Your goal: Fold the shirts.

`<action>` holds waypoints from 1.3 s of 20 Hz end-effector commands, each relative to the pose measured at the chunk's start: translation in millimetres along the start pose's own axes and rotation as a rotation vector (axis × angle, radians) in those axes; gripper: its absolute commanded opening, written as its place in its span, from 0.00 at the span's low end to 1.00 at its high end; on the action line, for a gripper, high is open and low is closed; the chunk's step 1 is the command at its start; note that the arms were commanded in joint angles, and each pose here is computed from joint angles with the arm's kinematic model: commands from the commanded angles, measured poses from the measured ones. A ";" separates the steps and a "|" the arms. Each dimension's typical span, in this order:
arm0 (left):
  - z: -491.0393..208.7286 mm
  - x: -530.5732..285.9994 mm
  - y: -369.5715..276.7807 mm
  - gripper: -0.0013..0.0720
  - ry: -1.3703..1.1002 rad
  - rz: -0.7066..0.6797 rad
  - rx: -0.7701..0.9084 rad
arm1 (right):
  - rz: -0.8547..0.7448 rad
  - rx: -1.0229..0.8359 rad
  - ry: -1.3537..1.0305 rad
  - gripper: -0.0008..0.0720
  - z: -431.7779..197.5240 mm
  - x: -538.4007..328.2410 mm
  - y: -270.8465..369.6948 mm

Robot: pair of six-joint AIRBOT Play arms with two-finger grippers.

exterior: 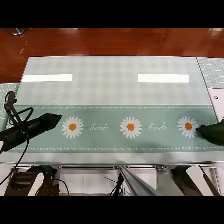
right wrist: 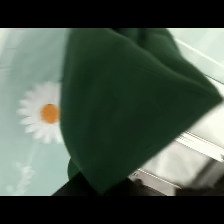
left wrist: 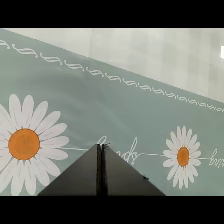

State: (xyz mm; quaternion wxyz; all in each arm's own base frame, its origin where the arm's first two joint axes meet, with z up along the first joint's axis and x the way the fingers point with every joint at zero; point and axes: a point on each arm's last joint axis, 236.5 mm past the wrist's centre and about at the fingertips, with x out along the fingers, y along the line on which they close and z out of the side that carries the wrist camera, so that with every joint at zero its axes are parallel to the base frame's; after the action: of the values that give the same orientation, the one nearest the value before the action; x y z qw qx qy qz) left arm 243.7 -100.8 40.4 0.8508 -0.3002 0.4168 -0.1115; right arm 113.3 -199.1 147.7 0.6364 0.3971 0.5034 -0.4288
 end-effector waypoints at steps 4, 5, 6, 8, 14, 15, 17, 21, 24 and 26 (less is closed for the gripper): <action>0.5 0.0 0.1 0.07 -0.001 0.000 0.000 | -0.291 0.182 -0.008 0.88 -36.4 7.1 -79.1; 1.9 0.0 0.0 0.07 -0.007 0.000 0.001 | -0.290 0.179 -0.017 0.88 -34.2 7.1 -79.0; 4.9 -0.2 -0.3 0.07 -0.020 -0.001 0.011 | -0.271 0.157 -0.039 0.88 -28.3 7.6 -75.1; 14.9 -2.0 -5.5 0.07 -0.053 -0.012 0.085 | -0.082 0.056 -0.130 0.85 -3.1 8.5 -31.3; 101.2 -13.8 -91.1 0.07 -0.146 -0.198 0.219 | 1.006 -0.291 -0.345 0.06 16.2 -95.1 239.4; 123.2 -16.6 -119.4 0.07 -0.163 -0.252 0.267 | 1.138 -0.467 -0.293 0.06 -27.1 -110.9 283.2; 142.3 -7.6 -165.0 0.07 -0.136 -0.314 0.348 | 1.147 -0.939 -0.210 0.06 -134.6 -94.2 329.7; 87.7 68.7 -168.3 0.07 0.092 -0.227 0.519 | 0.414 -1.275 -0.259 0.05 -178.9 51.2 323.3; 53.1 122.8 -88.8 0.07 0.299 0.030 0.470 | 0.134 -1.219 -0.126 0.05 -165.2 118.6 297.1; 37.0 132.7 -63.4 0.07 0.398 0.081 0.444 | 0.110 -1.181 -0.003 0.05 -176.1 136.8 286.0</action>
State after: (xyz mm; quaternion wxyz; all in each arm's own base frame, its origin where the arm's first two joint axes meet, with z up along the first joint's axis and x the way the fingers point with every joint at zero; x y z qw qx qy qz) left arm 366.4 -207.5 66.1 0.8340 -0.1015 0.4750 -0.2618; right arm 359.9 47.5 41.5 0.8147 0.0315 0.5789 0.0100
